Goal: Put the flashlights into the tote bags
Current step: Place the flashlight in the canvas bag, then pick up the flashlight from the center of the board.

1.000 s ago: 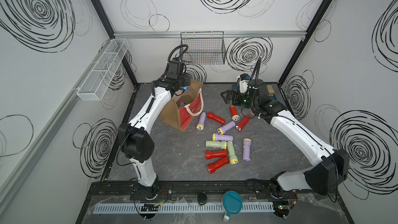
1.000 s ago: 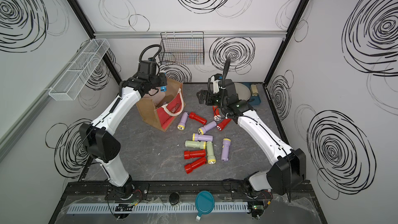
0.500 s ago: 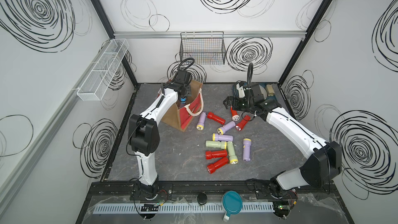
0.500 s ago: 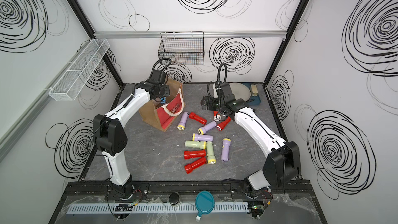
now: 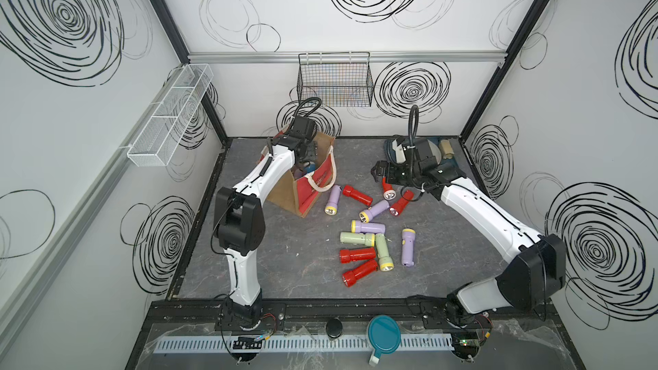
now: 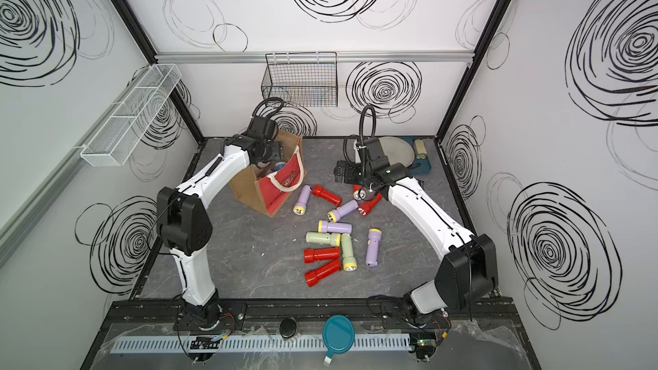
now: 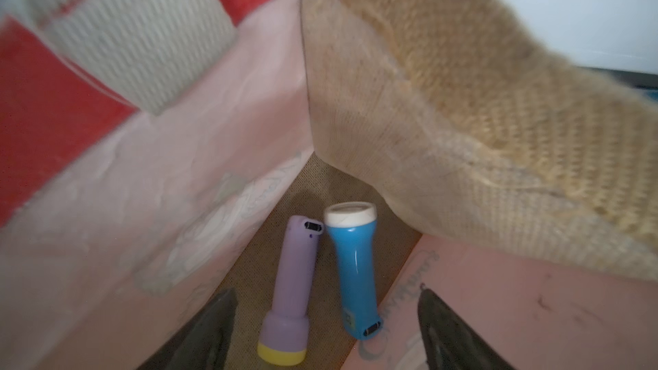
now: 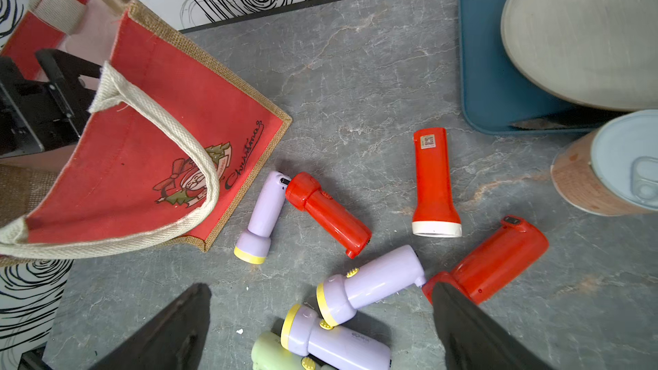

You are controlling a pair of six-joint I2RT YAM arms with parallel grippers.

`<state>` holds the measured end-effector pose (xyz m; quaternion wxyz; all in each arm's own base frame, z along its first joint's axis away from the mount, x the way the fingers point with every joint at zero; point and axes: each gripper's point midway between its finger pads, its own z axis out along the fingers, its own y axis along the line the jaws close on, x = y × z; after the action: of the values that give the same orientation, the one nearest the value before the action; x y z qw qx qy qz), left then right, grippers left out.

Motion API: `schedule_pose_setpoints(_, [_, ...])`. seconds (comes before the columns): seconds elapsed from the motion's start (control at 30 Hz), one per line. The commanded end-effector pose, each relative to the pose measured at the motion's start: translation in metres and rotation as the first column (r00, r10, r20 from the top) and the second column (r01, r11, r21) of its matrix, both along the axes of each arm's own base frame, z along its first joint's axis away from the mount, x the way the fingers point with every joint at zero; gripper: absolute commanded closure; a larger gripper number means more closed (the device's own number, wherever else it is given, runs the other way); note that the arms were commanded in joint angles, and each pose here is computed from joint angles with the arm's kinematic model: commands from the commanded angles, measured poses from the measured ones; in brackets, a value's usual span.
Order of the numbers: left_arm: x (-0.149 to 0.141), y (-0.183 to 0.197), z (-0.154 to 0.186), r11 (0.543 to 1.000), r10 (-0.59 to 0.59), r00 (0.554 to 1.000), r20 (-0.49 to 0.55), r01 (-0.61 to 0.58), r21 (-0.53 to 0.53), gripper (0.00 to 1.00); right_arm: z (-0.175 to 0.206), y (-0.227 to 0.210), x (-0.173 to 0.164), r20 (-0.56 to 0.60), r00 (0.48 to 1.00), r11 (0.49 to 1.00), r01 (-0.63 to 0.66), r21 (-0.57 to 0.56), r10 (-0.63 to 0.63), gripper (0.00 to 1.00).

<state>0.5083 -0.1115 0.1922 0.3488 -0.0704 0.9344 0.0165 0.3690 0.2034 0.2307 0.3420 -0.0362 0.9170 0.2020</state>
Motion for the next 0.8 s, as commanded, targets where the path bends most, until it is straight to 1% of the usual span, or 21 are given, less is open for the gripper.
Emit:
schedule_pose_setpoints(0.0, [-0.004, 0.005, 0.066, 1.000, -0.001, 0.992, 0.124, 0.001, 0.003, 0.13, 0.020, -0.014, -0.007, 0.025, 0.999, 0.999, 0.037, 0.001, -0.038, 0.00])
schedule_pose_setpoints(0.1, [-0.015, 0.000, 0.094, 1.000, -0.026, 0.986, 0.164, 0.023, 0.018, 0.13, 0.018, -0.023, -0.015, 0.007, 0.998, 0.998, 0.057, -0.014, -0.056, 0.00])
schedule_pose_setpoints(0.23, [-0.041, -0.015, 0.121, 0.996, -0.082, 0.977, 0.198, 0.076, 0.042, 0.13, 0.000, -0.039, -0.034, -0.045, 0.994, 0.995, 0.100, -0.018, -0.101, 0.00])
schedule_pose_setpoints(0.33, [-0.067, -0.038, 0.133, 0.987, -0.163, 0.967, 0.197, 0.158, 0.039, 0.14, -0.012, -0.052, -0.049, -0.078, 0.987, 0.991, 0.136, -0.016, -0.137, 0.00])
schedule_pose_setpoints(0.43, [-0.102, -0.076, 0.133, 0.962, -0.273, 0.945, 0.178, 0.271, 0.033, 0.14, -0.023, -0.067, -0.062, -0.111, 0.977, 0.983, 0.185, -0.006, -0.184, 0.00])
schedule_pose_setpoints(0.53, [-0.143, -0.121, 0.126, 0.914, -0.402, 0.901, 0.167, 0.407, 0.004, 0.15, -0.035, -0.081, -0.072, -0.141, 0.964, 0.973, 0.231, 0.010, -0.227, 0.00])
schedule_pose_setpoints(0.6, [-0.173, -0.154, 0.117, 0.862, -0.496, 0.853, 0.164, 0.506, -0.024, 0.15, -0.044, -0.087, -0.078, -0.159, 0.956, 0.968, 0.250, 0.011, -0.245, 0.00])
schedule_pose_setpoints(0.63, [-0.185, -0.166, 0.110, 0.842, -0.528, 0.835, 0.158, 0.539, -0.037, 0.15, -0.049, -0.089, -0.081, -0.169, 0.953, 0.967, 0.257, 0.007, -0.252, 0.00])
schedule_pose_setpoints(0.73, [-0.217, -0.202, 0.081, 0.770, -0.613, 0.780, 0.126, 0.626, -0.126, 0.16, -0.067, -0.099, -0.091, -0.207, 0.935, 0.956, 0.294, -0.006, -0.289, 0.00])
schedule_pose_setpoints(0.77, [-0.224, -0.211, 0.074, 0.757, -0.628, 0.769, 0.116, 0.639, -0.137, 0.17, -0.073, -0.104, -0.095, -0.221, 0.926, 0.950, 0.312, -0.011, -0.306, 0.00])
